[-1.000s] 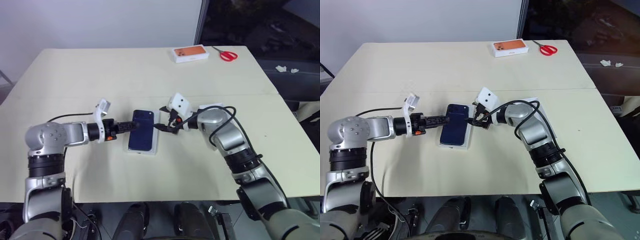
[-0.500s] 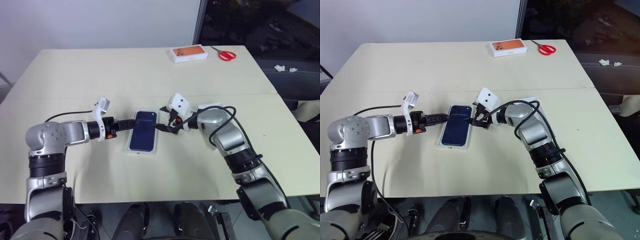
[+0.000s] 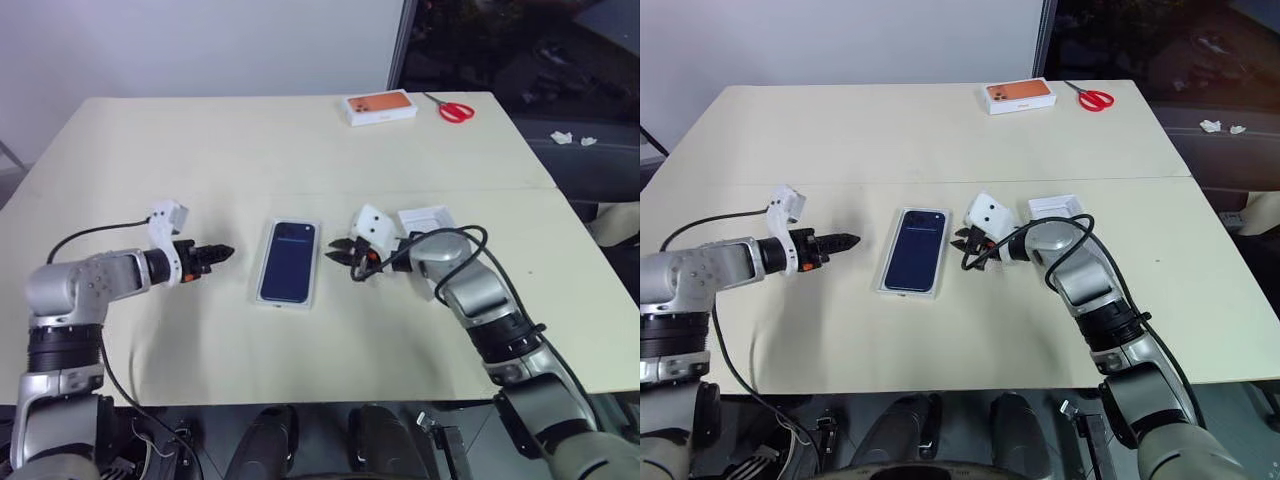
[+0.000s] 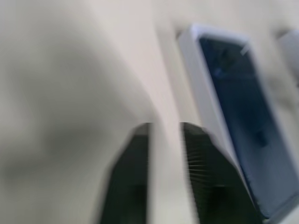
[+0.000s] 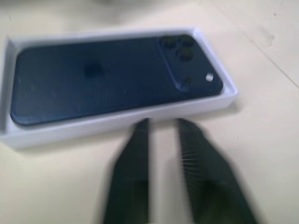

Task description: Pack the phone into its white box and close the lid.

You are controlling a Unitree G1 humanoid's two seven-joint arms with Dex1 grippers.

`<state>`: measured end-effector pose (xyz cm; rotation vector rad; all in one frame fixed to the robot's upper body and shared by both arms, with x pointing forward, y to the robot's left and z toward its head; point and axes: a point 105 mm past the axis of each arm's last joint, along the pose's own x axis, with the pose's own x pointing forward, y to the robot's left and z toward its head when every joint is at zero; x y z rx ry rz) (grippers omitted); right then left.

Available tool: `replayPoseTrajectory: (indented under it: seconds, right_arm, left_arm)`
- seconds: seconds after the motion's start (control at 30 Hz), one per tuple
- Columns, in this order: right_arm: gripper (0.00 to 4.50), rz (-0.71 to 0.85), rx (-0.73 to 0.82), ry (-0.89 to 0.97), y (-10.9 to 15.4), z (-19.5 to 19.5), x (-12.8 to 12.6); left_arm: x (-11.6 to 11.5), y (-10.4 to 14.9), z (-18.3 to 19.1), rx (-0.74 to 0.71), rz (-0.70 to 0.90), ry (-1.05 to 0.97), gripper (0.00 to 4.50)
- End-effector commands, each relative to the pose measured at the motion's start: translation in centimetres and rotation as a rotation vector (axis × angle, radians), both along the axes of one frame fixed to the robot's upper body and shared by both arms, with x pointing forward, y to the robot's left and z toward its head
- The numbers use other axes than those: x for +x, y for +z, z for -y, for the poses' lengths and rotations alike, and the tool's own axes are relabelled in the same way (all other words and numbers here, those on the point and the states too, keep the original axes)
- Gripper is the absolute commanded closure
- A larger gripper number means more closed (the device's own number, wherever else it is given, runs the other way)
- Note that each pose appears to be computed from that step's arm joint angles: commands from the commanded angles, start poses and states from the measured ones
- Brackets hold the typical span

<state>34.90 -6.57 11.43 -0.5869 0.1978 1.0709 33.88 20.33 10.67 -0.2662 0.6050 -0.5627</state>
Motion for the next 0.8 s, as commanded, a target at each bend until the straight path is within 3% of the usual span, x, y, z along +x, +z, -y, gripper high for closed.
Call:
replayPoseTrajectory:
  seconds: [0.03,0.17,0.37,0.8]
  right_arm:
    - [4.50,0.063,-0.068,0.032,-0.8,-0.5,-0.2]
    - [4.50,0.085,-0.095,0.030,-1.3,-1.2,0.1]
    - [4.50,0.095,-0.075,-0.001,-0.3,-0.9,0.9]
    - [4.50,0.061,-0.219,-0.137,-1.1,7.6,0.8]
  left_arm:
    - [0.1,-0.4,1.7,0.021,0.032,-0.055,4.48]
    - [-0.1,-3.3,3.6,0.117,-0.010,-0.134,4.48]
    - [-0.2,-3.0,8.1,0.055,-0.008,-0.273,4.48]
    - [2.1,-2.1,16.3,-0.030,0.048,-0.399,4.48]
